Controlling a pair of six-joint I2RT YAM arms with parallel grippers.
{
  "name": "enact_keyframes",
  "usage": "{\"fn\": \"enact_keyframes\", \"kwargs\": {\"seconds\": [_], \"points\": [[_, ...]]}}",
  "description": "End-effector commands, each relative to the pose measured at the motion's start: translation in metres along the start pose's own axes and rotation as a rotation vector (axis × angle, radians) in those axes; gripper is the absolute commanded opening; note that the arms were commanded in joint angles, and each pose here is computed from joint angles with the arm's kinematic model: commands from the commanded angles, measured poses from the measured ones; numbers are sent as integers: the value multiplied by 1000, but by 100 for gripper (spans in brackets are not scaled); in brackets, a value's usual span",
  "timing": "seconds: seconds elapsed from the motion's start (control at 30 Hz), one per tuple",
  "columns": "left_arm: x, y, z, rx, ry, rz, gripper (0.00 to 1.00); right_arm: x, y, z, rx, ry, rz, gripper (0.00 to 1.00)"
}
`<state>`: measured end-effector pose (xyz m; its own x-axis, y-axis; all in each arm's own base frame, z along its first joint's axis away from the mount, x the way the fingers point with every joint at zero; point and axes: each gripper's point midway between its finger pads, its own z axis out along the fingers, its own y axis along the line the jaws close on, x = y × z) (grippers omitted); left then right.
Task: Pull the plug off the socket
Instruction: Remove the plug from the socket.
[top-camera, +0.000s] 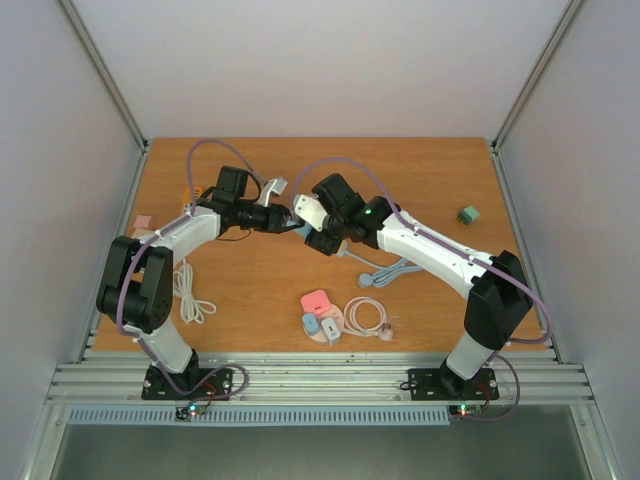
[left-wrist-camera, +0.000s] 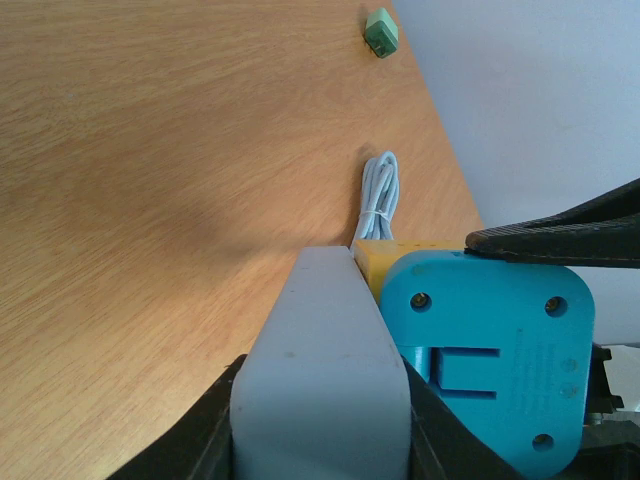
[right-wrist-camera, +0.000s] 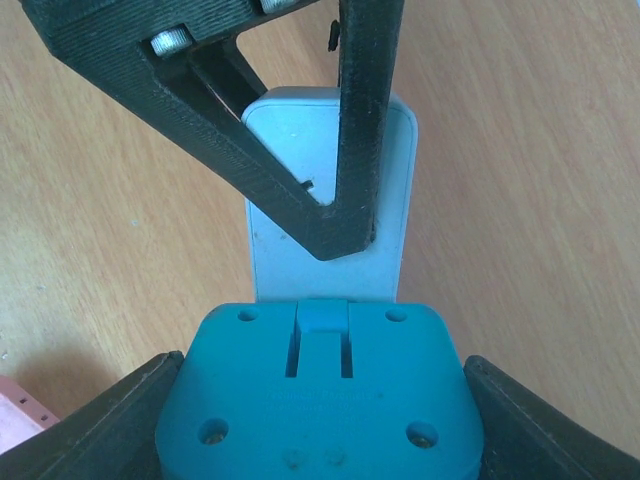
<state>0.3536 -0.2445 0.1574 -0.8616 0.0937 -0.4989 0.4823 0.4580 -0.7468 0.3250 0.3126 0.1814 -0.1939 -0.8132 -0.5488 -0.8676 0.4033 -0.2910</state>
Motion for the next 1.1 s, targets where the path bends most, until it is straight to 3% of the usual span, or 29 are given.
{"fn": "enact_keyframes", "kwargs": {"seconds": [0.0,0.27,0.67,1.07], "points": [[-9,-7,-6,22,-32,86,1,2,3,-10,-46,-3,-4,52],[-10,-7,-6,15,-37,93,0,6,-1,-15,-79,-8,28,52],[-12,24,-1,-107,-22,-19,0,6,-11,-13,-1,1,4,48],[-10,24,-1,-111,-13,5,0,5,-14,-16,28,-1,-5,48]]}}
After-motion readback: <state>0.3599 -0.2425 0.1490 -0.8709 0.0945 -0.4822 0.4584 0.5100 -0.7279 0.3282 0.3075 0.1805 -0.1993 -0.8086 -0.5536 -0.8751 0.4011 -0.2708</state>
